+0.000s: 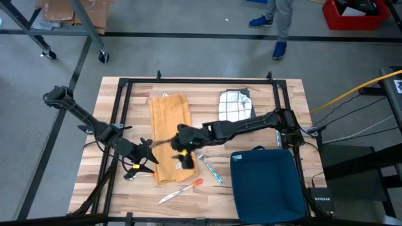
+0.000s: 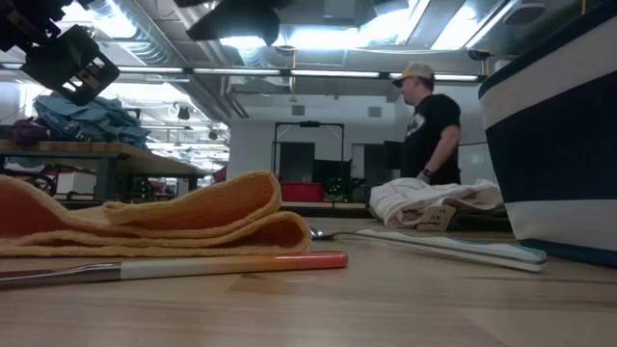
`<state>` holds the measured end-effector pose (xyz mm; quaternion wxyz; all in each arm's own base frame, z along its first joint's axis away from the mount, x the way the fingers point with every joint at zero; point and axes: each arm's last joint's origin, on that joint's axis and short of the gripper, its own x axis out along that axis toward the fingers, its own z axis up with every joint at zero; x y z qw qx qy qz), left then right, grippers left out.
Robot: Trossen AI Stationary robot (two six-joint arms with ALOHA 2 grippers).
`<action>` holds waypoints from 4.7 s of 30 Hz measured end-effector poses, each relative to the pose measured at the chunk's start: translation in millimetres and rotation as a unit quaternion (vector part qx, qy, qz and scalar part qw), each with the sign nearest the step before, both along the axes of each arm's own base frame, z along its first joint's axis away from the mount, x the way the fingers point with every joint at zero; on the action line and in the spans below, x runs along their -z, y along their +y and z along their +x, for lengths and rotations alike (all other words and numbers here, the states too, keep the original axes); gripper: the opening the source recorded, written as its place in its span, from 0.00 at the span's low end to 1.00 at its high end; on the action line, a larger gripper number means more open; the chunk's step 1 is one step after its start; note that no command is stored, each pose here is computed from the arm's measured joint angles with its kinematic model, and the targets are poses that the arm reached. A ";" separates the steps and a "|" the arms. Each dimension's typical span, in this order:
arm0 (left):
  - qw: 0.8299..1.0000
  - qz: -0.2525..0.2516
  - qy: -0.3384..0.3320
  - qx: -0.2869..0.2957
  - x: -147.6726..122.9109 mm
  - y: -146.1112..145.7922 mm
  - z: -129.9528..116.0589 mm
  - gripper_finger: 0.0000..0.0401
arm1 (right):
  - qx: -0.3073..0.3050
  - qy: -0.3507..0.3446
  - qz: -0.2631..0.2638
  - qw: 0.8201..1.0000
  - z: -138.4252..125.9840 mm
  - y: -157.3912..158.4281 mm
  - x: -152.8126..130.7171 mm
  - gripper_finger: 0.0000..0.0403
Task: Fold towel
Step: Fold the orange towel
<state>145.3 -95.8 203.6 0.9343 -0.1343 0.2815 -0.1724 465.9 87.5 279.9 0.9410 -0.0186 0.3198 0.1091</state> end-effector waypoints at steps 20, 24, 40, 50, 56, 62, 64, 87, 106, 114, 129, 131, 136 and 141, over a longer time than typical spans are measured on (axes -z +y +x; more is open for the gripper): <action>0.970 0.186 0.090 0.127 62.7 -30.1 14.4 0.53 | -0.215 0.145 -0.213 0.942 -29.8 42.9 76.5 0.62; 0.969 0.189 0.087 0.130 67.7 -33.0 18.0 0.53 | -0.238 0.152 -0.229 0.932 -24.1 44.6 96.2 0.62; 0.966 0.212 0.115 0.096 86.4 -35.5 23.9 0.53 | -0.261 0.187 -0.237 0.917 -17.6 46.7 137.5 0.62; 0.971 0.195 0.106 0.085 85.1 -37.0 26.1 0.53 | -0.260 0.188 -0.232 0.918 -17.4 46.6 138.1 0.62; 0.975 0.177 0.115 0.073 85.0 -37.2 26.1 0.48 | -0.269 0.187 -0.216 0.920 -17.5 47.4 138.4 0.60; 0.979 0.136 0.137 0.069 85.0 -38.5 25.3 0.31 | -0.281 0.187 -0.198 0.920 -18.2 49.0 139.2 0.41; 0.979 0.126 0.142 0.067 85.0 -38.8 25.1 0.25 | -0.271 0.190 -0.190 0.924 -18.1 49.4 139.3 0.32; 0.992 -0.004 0.127 0.015 52.9 -35.5 19.6 0.01 | -0.175 0.171 -0.118 0.962 0.5 54.7 88.9 0.02; 0.928 -0.183 0.208 -0.250 25.9 -4.9 -14.2 0.00 | 0.060 0.156 -0.121 0.979 17.9 7.9 37.8 0.01; 0.876 -0.144 0.202 -0.413 33.3 17.7 -34.2 0.00 | 0.162 0.162 -0.072 0.971 24.8 -39.1 37.7 0.01; 0.835 -0.051 0.147 -0.528 38.1 41.4 -42.6 0.00 | 0.240 0.185 -0.017 0.953 24.8 -104.6 68.8 0.02; 0.829 -0.041 0.149 -0.537 38.7 44.5 -42.9 0.00 | 0.235 0.180 -0.021 0.955 25.4 -105.6 74.4 0.02; 0.825 -0.008 0.154 -0.543 40.6 49.1 -40.6 0.03 | 0.204 0.152 -0.052 0.966 29.4 -105.4 78.9 0.02; 0.826 0.030 0.162 -0.539 43.3 51.2 -37.8 0.08 | 0.201 0.142 -0.066 0.967 30.8 -105.7 78.1 0.05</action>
